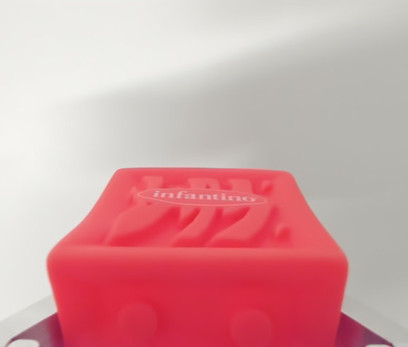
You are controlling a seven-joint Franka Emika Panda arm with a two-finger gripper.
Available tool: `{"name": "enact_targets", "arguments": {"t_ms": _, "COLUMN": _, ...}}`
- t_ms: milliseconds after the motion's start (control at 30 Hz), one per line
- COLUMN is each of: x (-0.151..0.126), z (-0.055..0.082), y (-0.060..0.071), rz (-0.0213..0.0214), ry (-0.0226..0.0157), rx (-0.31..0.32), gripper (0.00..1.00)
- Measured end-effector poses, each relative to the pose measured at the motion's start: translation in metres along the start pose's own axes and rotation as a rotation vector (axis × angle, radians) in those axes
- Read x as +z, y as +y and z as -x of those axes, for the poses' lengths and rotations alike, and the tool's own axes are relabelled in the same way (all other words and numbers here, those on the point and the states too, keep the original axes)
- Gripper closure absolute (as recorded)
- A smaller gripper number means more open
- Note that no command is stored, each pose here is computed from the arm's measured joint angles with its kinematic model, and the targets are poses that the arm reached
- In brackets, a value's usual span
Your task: Destack cube
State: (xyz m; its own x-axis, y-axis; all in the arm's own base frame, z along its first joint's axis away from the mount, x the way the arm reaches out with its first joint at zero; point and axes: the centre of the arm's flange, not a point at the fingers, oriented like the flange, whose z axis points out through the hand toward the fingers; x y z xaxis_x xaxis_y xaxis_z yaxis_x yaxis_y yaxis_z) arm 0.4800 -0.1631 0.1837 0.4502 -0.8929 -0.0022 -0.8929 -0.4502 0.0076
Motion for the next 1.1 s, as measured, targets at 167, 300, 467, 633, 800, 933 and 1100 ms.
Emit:
{"name": "enact_targets", "arguments": {"t_ms": 167, "x": 0.012, "z": 0.000, "y": 0.000, "rz": -0.0008, "ry": 0.0003, "rx": 0.000, "gripper": 1.00}}
{"name": "enact_targets", "arguments": {"t_ms": 300, "x": 0.021, "z": 0.000, "y": -0.001, "rz": -0.0005, "ry": 0.0002, "rx": -0.001, "gripper": 1.00}}
{"name": "enact_targets", "arguments": {"t_ms": 467, "x": 0.032, "z": 0.000, "y": 0.000, "rz": -0.0007, "ry": 0.0005, "rx": -0.001, "gripper": 1.00}}
{"name": "enact_targets", "arguments": {"t_ms": 633, "x": 0.040, "z": 0.000, "y": -0.001, "rz": -0.0009, "ry": 0.0004, "rx": -0.001, "gripper": 1.00}}
{"name": "enact_targets", "arguments": {"t_ms": 800, "x": 0.050, "z": 0.000, "y": 0.000, "rz": -0.0005, "ry": 0.0009, "rx": -0.002, "gripper": 1.00}}
{"name": "enact_targets", "arguments": {"t_ms": 933, "x": 0.055, "z": 0.000, "y": -0.001, "rz": -0.0007, "ry": 0.0006, "rx": -0.003, "gripper": 1.00}}
{"name": "enact_targets", "arguments": {"t_ms": 1100, "x": 0.061, "z": 0.000, "y": -0.001, "rz": -0.0008, "ry": 0.0008, "rx": -0.002, "gripper": 1.00}}
